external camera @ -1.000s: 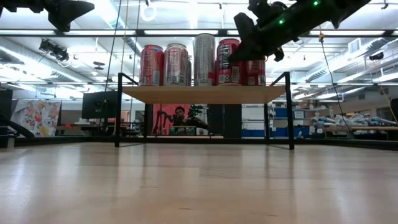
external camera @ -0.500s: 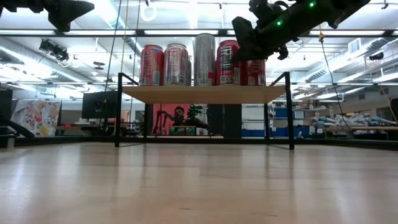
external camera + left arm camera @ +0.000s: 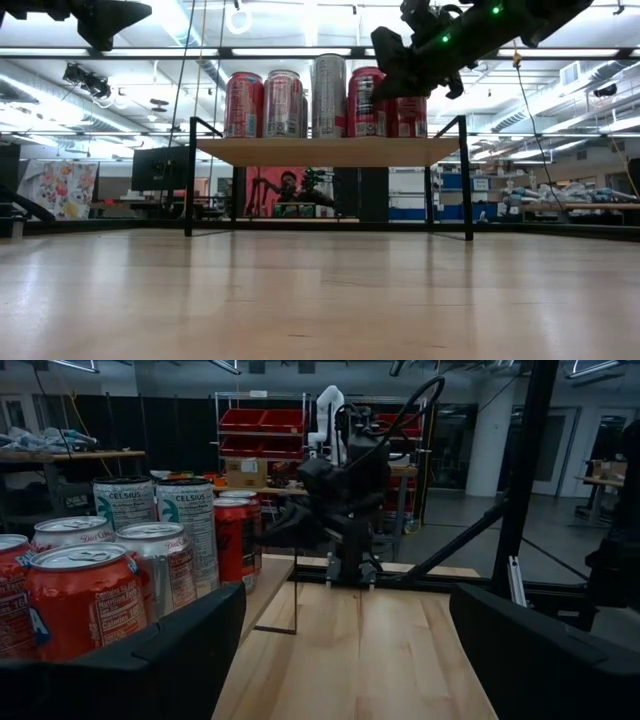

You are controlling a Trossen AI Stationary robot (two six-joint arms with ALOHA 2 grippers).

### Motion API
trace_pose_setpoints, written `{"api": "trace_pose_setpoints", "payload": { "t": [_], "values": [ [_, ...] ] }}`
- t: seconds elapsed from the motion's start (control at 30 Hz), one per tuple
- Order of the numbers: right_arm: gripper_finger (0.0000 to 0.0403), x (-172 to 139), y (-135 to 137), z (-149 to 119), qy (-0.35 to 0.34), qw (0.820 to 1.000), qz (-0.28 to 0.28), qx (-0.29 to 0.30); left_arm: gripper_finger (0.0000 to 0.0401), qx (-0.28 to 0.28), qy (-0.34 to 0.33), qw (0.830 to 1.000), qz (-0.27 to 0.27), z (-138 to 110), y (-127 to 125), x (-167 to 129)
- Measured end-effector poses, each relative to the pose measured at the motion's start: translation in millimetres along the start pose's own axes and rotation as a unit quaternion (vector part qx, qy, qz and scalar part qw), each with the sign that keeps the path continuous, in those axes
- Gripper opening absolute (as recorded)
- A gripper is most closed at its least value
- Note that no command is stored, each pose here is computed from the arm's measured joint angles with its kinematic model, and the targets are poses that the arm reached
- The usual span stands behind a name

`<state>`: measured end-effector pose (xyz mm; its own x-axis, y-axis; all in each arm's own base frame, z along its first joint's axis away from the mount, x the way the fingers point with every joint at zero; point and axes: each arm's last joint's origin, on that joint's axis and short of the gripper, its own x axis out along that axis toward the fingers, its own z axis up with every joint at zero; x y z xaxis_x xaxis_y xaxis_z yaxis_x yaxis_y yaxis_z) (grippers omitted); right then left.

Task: Place canned beverage on shelf
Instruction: Adjust the bottom red and black soda can on the shelf, then return to Home Position

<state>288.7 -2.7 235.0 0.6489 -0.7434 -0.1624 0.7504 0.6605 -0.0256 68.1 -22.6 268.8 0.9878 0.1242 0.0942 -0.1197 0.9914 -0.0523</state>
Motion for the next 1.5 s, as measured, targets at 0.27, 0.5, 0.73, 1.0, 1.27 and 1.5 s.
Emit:
{"api": "trace_pose_setpoints", "payload": {
  "t": [0.27, 0.5, 0.73, 1.0, 1.27, 1.5],
  "values": [
    [0.0007, 4, -3, 1, 0.000, 1.000, 0.005, 0.002, 0.0362, 0.000, 0.000, 1.000, 0.000, 0, 0, 0],
    [0.0007, 4, -2, 1, 0.002, 1.000, 0.018, 0.002, 0.0362, 0.000, 0.000, 1.000, 0.000, 0, 0, 0],
    [0.0007, -18, -2, 19, -0.019, 0.996, 0.088, -0.018, 0.0362, 0.017, 0.014, 1.000, -0.017, -3, -1, 0],
    [0.0007, -23, -28, -2, -0.057, 0.969, 0.238, 0.029, 0.0362, 0.033, 0.010, 0.999, -0.041, -11, -3, 0],
    [0.0007, -53, -71, -30, -0.189, 0.934, 0.292, 0.085, 0.0362, -0.038, -0.036, 0.998, -0.044, -31, -2, -2],
    [0.0007, -66, -95, -51, -0.188, 0.941, 0.263, 0.103, 0.0362, -0.098, -0.079, 0.989, -0.071, -55, -9, 3]
  ]
}}
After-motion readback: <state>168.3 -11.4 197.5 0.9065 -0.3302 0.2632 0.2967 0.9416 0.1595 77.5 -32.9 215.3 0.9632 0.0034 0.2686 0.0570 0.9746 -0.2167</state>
